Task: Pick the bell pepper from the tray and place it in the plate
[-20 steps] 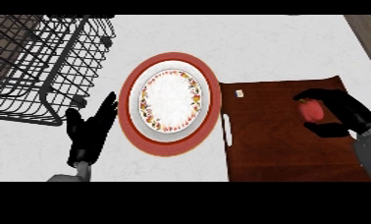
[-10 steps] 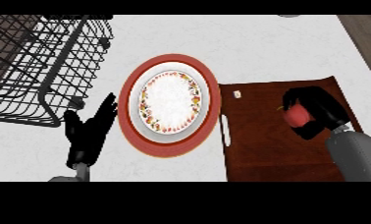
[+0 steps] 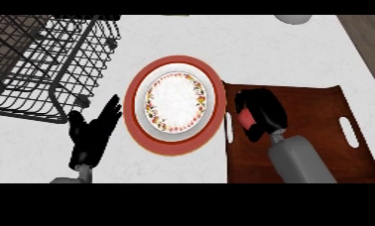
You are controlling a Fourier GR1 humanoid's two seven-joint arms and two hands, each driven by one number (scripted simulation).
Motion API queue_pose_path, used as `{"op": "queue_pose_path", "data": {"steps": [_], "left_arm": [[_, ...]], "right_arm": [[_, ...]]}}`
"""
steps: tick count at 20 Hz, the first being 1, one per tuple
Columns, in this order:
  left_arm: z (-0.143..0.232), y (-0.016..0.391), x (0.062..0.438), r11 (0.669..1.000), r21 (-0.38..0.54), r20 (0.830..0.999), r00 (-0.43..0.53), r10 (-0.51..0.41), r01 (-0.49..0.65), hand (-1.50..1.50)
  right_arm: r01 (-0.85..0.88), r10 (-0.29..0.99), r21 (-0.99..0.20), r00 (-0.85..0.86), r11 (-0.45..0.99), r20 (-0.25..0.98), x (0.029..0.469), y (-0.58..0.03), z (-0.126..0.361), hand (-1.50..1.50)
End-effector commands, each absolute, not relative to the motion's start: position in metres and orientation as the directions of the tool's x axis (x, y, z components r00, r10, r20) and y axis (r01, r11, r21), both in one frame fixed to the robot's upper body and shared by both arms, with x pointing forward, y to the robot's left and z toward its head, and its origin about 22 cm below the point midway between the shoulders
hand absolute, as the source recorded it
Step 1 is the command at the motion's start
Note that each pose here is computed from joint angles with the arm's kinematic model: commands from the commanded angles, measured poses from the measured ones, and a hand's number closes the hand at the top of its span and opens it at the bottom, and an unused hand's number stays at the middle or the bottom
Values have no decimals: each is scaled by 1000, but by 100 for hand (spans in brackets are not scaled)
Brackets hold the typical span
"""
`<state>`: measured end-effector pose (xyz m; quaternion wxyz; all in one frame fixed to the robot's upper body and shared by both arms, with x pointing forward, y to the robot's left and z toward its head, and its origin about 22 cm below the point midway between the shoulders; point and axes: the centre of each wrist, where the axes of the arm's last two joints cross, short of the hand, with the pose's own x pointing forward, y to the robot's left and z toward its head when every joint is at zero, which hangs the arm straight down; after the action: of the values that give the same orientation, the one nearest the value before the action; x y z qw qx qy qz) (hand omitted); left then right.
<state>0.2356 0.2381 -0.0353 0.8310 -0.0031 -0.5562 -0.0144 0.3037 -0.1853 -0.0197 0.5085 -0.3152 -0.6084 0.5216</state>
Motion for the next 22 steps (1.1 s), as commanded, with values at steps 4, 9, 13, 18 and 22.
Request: {"op": "queue_pose_path", "data": {"steps": [4,9,13,18,22], "left_arm": [[-39,230,235,998,-3,917,399,-20,56,0],[-39,231,237,998,-2,914,405,-25,64,0],[-38,232,239,997,14,916,399,-44,78,0],[-32,223,242,996,-5,923,384,-28,84,0],[-36,234,240,999,13,920,391,-32,52,0]], "right_arm": [[118,868,-879,-262,462,421,294,-102,23,150],[271,816,-769,-169,578,554,278,-83,37,150],[359,753,-680,-112,639,648,263,-65,44,150],[465,660,-549,-106,694,744,247,-43,48,150],[529,695,-562,-73,635,716,240,-35,36,150]]}}
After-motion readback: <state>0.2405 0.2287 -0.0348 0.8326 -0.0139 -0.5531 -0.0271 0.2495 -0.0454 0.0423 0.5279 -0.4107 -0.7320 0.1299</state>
